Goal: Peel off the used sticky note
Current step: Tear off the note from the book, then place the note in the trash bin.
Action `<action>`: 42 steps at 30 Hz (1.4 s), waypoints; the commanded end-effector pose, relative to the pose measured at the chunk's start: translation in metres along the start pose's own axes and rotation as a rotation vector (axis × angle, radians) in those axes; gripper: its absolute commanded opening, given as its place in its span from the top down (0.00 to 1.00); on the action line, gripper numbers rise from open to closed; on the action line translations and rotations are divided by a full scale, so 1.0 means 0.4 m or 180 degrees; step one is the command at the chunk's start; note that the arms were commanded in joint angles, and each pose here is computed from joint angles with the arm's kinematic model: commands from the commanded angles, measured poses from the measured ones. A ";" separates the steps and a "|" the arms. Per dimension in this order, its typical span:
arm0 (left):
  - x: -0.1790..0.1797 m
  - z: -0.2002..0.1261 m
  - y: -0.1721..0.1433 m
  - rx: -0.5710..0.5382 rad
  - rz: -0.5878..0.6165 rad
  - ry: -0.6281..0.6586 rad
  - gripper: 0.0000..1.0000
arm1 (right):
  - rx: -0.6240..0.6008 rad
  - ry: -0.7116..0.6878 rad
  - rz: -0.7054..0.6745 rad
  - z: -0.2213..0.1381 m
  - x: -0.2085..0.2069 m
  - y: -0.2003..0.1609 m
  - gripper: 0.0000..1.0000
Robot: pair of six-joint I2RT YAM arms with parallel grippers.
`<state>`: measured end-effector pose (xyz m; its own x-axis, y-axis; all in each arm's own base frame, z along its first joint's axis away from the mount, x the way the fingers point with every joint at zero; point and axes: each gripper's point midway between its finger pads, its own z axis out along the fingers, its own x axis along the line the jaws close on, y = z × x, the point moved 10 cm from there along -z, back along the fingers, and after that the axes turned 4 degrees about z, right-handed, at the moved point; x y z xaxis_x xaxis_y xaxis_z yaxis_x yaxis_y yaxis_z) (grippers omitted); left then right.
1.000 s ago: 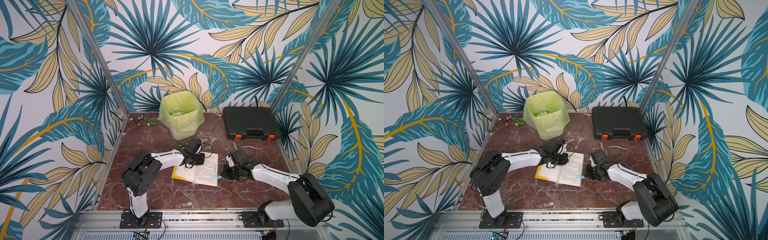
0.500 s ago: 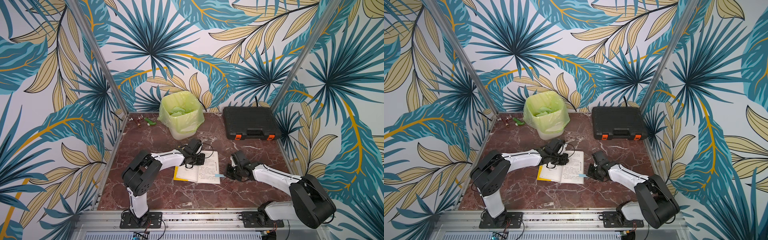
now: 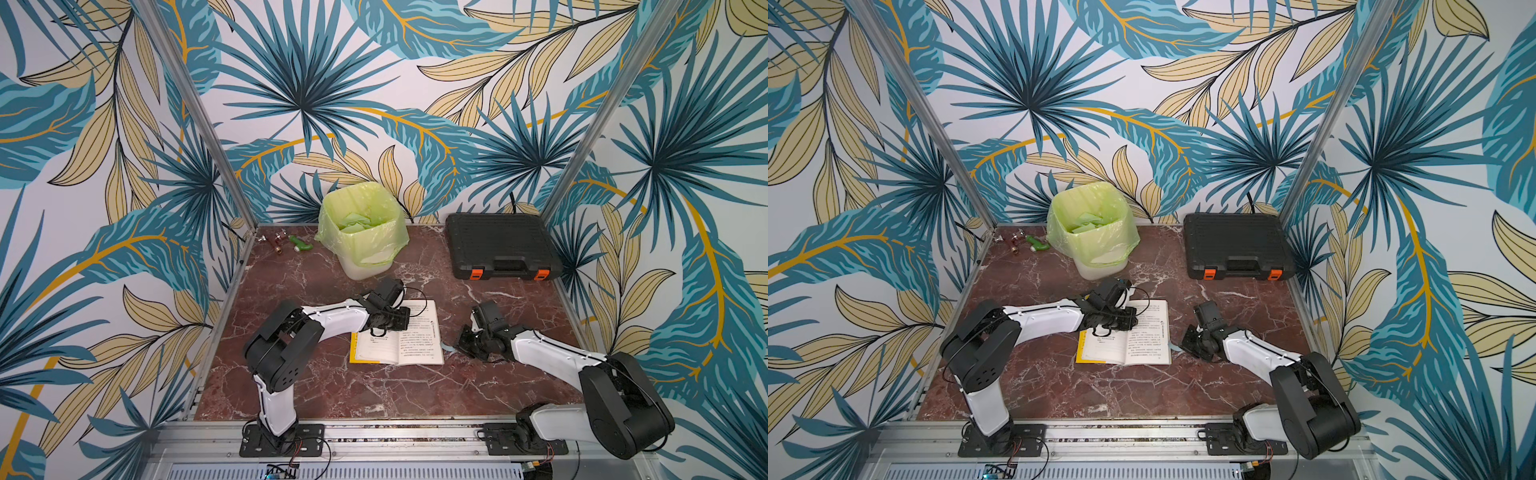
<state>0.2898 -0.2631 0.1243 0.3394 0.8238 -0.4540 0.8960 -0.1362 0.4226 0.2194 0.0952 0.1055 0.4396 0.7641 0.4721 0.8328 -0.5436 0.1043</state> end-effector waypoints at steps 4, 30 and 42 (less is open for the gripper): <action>0.011 0.018 0.003 0.0008 0.0050 0.0109 0.97 | -0.0147 0.0120 -0.0136 -0.041 0.013 0.004 0.98; 0.001 0.012 0.000 -0.0010 0.0107 0.0064 0.97 | -0.1891 0.2627 -0.2437 -0.365 0.778 0.294 0.99; -0.004 -0.003 -0.007 -0.0074 0.0109 0.0044 0.97 | -0.1828 0.2346 -0.2530 -0.226 0.927 0.409 0.86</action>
<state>0.2887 -0.2648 0.1244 0.3508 0.8244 -0.4441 0.8893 -0.1447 0.4339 0.4910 0.2576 0.3674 -0.5701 0.6608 0.4881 0.4314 -0.2648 0.8624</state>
